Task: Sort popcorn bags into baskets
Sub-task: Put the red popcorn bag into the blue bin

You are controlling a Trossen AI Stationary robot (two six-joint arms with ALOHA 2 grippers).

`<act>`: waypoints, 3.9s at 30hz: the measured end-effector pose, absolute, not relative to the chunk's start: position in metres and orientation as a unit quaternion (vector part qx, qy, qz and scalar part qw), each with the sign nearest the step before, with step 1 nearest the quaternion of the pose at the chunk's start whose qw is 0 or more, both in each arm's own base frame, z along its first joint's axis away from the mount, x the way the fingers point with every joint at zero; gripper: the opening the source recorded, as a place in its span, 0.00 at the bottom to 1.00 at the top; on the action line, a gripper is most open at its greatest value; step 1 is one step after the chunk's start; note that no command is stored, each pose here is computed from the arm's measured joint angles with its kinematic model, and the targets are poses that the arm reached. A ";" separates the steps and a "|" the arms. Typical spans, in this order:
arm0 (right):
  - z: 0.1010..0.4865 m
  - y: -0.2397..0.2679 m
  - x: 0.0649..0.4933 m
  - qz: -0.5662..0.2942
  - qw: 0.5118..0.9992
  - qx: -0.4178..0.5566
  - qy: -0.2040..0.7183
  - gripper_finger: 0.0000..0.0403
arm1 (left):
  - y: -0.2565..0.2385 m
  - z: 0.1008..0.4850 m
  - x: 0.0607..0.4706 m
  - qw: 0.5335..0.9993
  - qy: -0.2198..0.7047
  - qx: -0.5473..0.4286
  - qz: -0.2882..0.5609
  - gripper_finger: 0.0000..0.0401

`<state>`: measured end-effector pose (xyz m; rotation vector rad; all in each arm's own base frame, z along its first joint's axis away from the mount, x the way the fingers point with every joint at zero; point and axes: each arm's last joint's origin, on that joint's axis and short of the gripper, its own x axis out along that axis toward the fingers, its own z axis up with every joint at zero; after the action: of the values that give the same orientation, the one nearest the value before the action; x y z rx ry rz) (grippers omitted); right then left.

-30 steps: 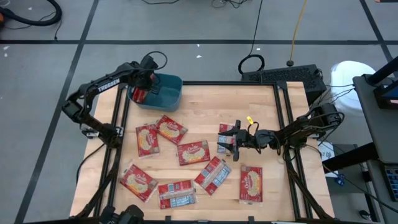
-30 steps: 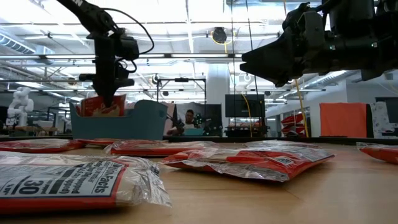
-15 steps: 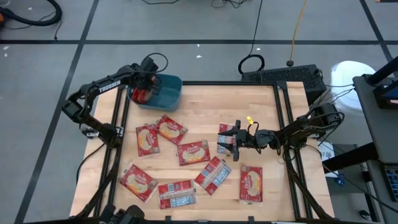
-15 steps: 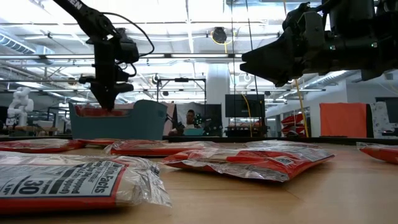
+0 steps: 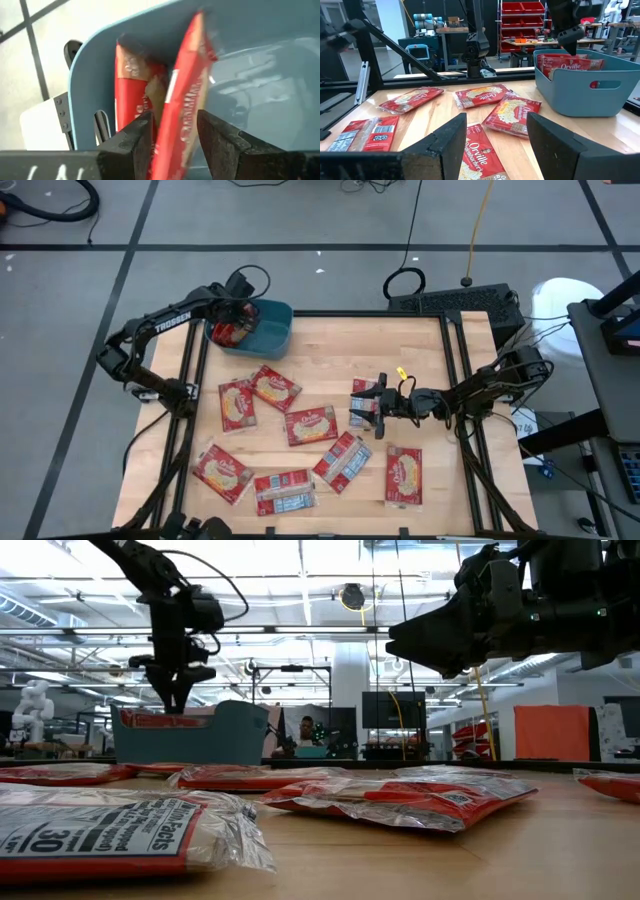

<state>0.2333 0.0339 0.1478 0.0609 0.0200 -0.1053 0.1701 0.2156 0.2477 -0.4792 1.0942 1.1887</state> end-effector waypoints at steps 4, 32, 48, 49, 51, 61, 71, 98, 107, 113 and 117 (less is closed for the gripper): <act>0.148 0.034 0.233 -0.053 0.998 0.030 0.010 0.50 | 0.201 0.263 0.175 0.688 0.462 -0.187 0.528 0.40; 0.148 0.034 0.233 -0.056 0.997 0.051 0.008 0.50 | 0.233 0.153 0.236 0.686 0.554 -0.196 0.429 0.19; 0.148 0.034 0.233 -0.055 0.997 0.055 0.008 0.50 | 0.249 0.154 0.223 0.642 0.548 -0.145 0.516 0.18; 0.148 0.034 0.233 -0.055 0.997 0.056 0.008 0.50 | 0.250 0.154 0.222 0.640 0.548 -0.145 0.518 0.18; 0.148 0.034 0.233 -0.054 0.997 0.057 0.008 0.50 | 0.251 0.155 0.220 0.633 0.550 -0.139 0.527 0.18; 0.147 0.034 0.233 -0.053 0.997 0.056 0.010 0.50 | 0.252 0.156 0.216 0.599 0.564 -0.096 0.560 0.18; 0.145 0.034 0.233 -0.054 0.997 0.053 0.023 0.50 | 0.248 0.155 0.215 0.588 0.579 -0.087 0.559 0.18; 0.143 0.032 0.233 -0.084 0.989 0.123 0.023 0.50 | 0.129 0.281 0.243 0.852 0.370 -0.039 0.369 0.18; 0.140 0.045 0.229 -0.122 0.977 0.175 0.027 0.50 | 0.017 0.263 0.233 0.944 0.264 -0.017 0.199 0.18; 0.140 0.069 0.232 -0.164 0.972 0.161 0.053 0.50 | -0.040 0.244 0.221 0.973 0.208 -0.010 0.098 0.18; 0.146 0.084 0.238 -0.163 0.973 0.149 0.062 0.50 | -0.066 0.228 0.213 0.979 0.193 0.000 0.063 0.18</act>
<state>0.2382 0.0840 0.1463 0.3010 0.1249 -0.3288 0.2134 -0.0655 0.2280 -0.0001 0.3882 0.1272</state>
